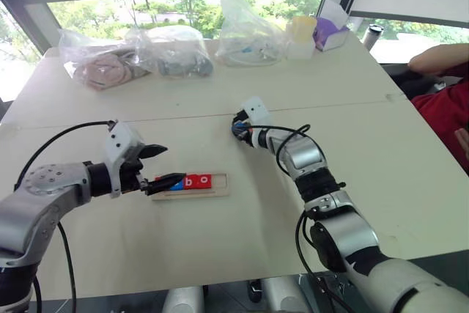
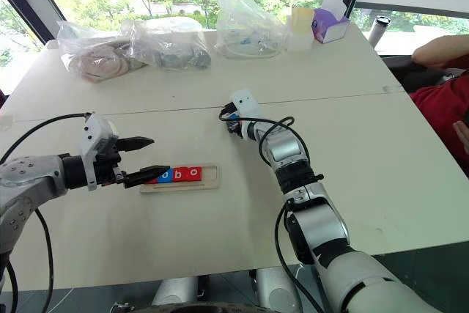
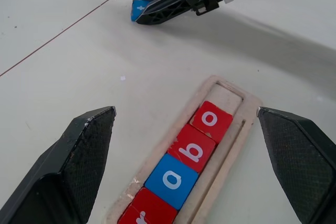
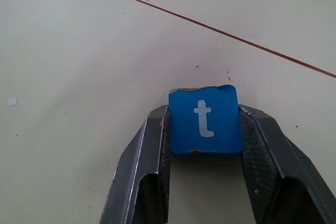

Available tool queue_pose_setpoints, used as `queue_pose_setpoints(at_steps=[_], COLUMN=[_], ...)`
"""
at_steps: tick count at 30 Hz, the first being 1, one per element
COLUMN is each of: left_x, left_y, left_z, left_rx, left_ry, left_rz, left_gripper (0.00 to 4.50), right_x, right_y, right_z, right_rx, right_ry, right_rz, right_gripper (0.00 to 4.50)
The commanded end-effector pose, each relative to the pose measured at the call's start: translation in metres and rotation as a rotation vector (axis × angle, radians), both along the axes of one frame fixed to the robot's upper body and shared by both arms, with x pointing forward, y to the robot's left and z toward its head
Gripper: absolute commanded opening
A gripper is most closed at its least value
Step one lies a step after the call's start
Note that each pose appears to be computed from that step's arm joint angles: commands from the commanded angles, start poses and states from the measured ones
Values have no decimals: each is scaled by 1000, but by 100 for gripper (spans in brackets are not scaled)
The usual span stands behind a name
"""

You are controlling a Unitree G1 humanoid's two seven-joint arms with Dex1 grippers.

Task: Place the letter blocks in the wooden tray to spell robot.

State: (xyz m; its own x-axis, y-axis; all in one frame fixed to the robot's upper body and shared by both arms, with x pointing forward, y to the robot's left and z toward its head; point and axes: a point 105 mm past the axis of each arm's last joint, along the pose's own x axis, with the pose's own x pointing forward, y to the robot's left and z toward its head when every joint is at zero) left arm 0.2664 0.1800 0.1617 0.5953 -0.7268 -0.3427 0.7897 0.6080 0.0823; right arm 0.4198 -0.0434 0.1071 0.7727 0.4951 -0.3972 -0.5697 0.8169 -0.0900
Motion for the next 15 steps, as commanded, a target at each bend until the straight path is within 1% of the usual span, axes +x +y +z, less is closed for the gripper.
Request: queue_pose_setpoints(at_steps=[1,3,5,6,9,11,13,15], left_x=[-2,-2,-2,-1,4,5,6,9], left_y=[-4,-3,-1,0,-4,-8,-10,-9], left_z=[6,7,6,5,7,8,8,5], left_rx=[16,20,28,33,25,14,13,23], left_ry=[-30,-28,-23,-23,-23,-19,-18,-11], left_rz=[-26,-36,-40,-41,-61,-83,-90,-95], left_gripper=[450,450,450,450,450,450,450,450], right_x=[-3,-13,-24,-32,-71,-87,-95,-103], right_y=[-11,-29,-43,-47,-55,-55,-56,-55], right_z=[38,51,55,53,38,33,31,23], right_rx=[12,37,47,83,180,179,173,190], right_ry=[-122,-121,-98,-52,139,183,199,217], right_rz=[-5,-58,-108,-141,-234,-256,-277,-329], right_gripper=[118,118,118,118,118,118,118,118])
